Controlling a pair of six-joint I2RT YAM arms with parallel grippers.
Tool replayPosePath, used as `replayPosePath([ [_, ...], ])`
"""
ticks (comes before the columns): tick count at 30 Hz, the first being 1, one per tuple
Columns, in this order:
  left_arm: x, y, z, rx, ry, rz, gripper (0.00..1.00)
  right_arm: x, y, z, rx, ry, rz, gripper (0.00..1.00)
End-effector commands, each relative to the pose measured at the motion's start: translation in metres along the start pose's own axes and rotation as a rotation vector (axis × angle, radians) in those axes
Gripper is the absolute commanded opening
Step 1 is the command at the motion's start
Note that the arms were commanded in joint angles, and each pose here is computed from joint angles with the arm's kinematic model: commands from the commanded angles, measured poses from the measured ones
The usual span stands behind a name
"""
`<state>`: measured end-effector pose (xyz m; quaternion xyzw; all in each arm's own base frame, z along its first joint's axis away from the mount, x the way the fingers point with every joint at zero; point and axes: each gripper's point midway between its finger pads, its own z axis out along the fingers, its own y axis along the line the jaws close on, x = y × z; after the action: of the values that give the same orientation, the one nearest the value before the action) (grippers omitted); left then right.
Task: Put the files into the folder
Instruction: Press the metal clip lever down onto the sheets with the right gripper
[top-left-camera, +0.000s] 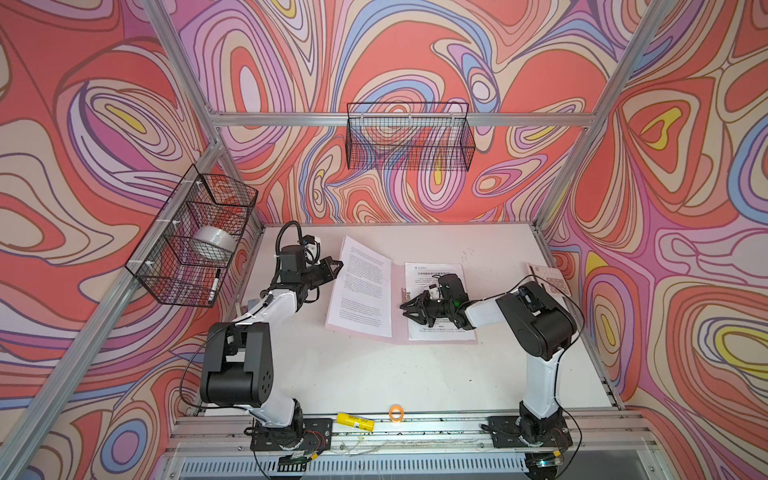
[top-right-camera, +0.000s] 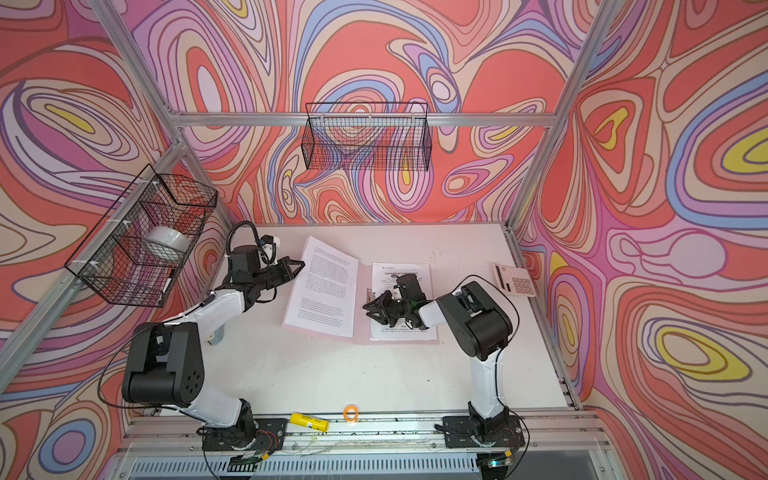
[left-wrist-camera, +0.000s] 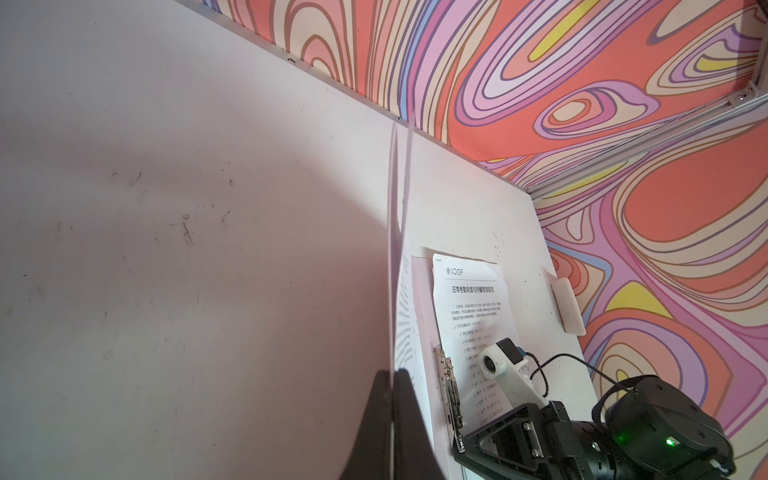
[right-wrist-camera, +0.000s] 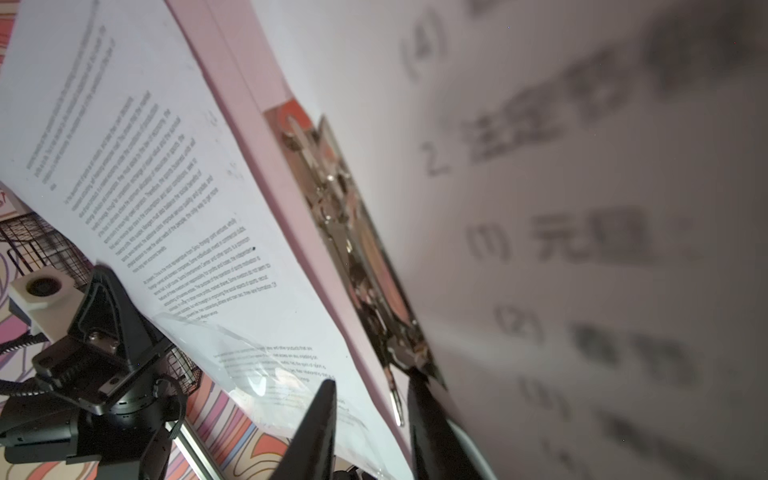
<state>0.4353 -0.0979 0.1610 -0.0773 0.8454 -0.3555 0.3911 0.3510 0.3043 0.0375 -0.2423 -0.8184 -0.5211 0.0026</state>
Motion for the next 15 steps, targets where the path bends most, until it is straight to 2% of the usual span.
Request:
replayPosePath([
  [1,0.012,-0.008,-0.002,0.009,0.047,0.008,0.00,0.004,-0.008,-0.005,0.050,-0.019,0.013,0.40],
  [3,0.011,-0.009,-0.002,0.008,0.046,0.015,0.00,0.006,0.002,-0.009,0.045,-0.020,-0.024,0.43],
  [8,0.008,-0.012,-0.005,0.006,0.041,0.029,0.00,0.008,0.022,-0.020,0.065,-0.033,-0.092,0.44],
  [15,0.009,-0.013,-0.008,0.006,0.038,0.037,0.00,0.014,0.019,-0.035,0.102,-0.046,-0.115,0.43],
])
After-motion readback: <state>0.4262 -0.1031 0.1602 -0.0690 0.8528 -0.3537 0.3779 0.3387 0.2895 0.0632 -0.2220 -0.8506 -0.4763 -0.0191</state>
